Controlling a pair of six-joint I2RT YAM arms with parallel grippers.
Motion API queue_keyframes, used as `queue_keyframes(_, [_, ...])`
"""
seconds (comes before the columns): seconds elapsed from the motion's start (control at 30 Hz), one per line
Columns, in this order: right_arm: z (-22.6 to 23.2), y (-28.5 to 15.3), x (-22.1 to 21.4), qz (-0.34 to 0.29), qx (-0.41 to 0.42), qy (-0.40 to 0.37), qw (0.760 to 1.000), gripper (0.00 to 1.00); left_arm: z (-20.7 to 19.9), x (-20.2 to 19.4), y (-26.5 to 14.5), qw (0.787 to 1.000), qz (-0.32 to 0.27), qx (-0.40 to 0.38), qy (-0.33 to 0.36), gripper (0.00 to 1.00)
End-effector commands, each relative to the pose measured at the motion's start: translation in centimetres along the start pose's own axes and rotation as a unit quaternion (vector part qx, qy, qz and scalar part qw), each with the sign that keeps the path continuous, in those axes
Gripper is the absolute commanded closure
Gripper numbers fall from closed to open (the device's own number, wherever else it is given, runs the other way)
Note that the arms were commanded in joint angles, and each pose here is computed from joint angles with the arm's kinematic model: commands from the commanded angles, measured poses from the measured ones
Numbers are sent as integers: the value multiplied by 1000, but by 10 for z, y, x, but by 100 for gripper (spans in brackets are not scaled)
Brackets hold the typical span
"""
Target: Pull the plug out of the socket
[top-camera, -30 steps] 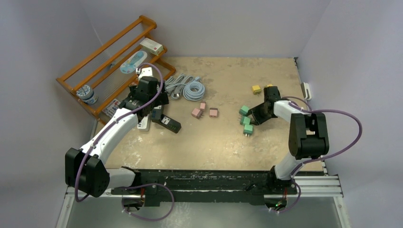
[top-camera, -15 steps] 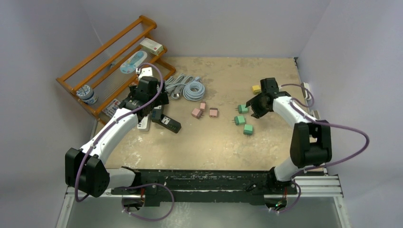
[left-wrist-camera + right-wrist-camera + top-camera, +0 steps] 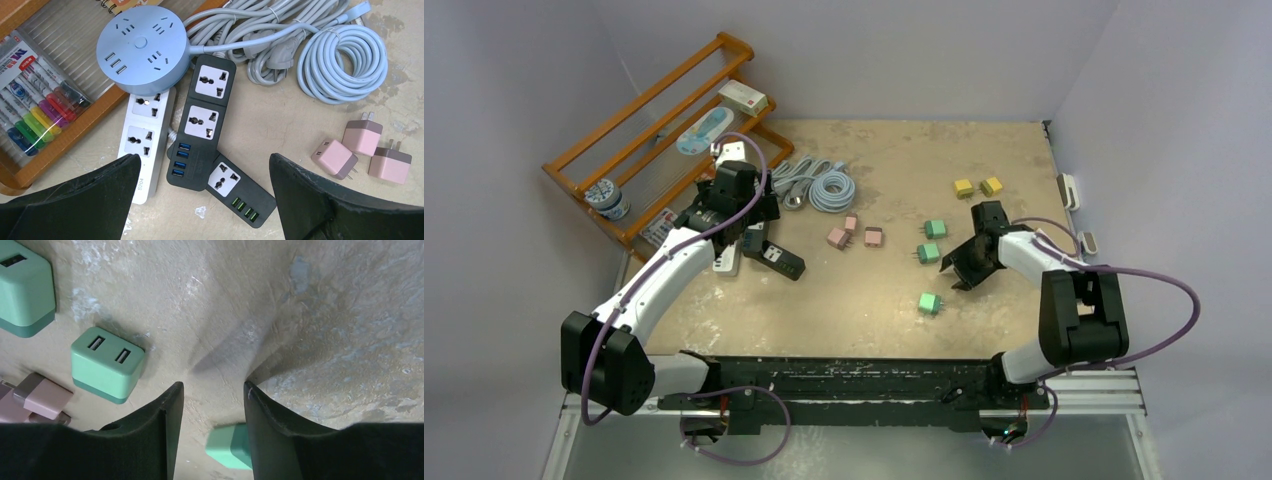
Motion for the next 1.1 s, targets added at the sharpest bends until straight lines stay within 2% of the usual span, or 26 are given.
queue_keyframes(0.0, [6,-2,-1,-1,18,-4,1000,50,-8,15,-6,999,-23,-22,-8,0])
queue_keyframes(0.13, [8,-1,-3,8,25,-8,1000,50,-7,14,-5,1000,-22,-21,-8,0])
queue_keyframes(0.2, [12,-8,0,-12,32,-32,999,49,-7,14,-5,1000,-22,-21,-7,0])
queue_keyframes(0.33, [29,-32,7,-83,51,-155,983,37,-8,13,-3,1000,-19,-21,-7,0])
queue_keyframes(0.4, [36,-41,-2,-89,43,-226,969,34,-9,13,-2,1000,-17,-22,-7,0])
queue_keyframes(0.53, [42,-38,-43,-38,-6,-355,934,28,-11,11,-1,1000,-11,-27,-6,0])
queue_keyframes(0.6, [39,-30,-69,-3,-14,-389,921,27,-11,11,-1,1000,-10,-29,-7,0])
queue_keyframes(0.73, [27,-25,-100,38,-7,-411,911,26,-11,9,0,1000,-6,-29,-8,0])
queue_keyframes(0.93, [10,-41,-98,6,-26,-437,899,19,-13,7,0,999,-1,-36,-10,0])
queue_keyframes(1.07, [7,-45,-99,-7,-36,-443,896,19,-13,6,0,999,2,-39,-11,0])
Point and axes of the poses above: each gripper's point midway between its finger pads, its own y axis out along the fingers, its own z axis along the line the jaws close on, x = y × z, the point moved 6 cm from there along -y, back along the fingers, and after that the axes turned 15 degrees about -y, right-handed, at the moved point
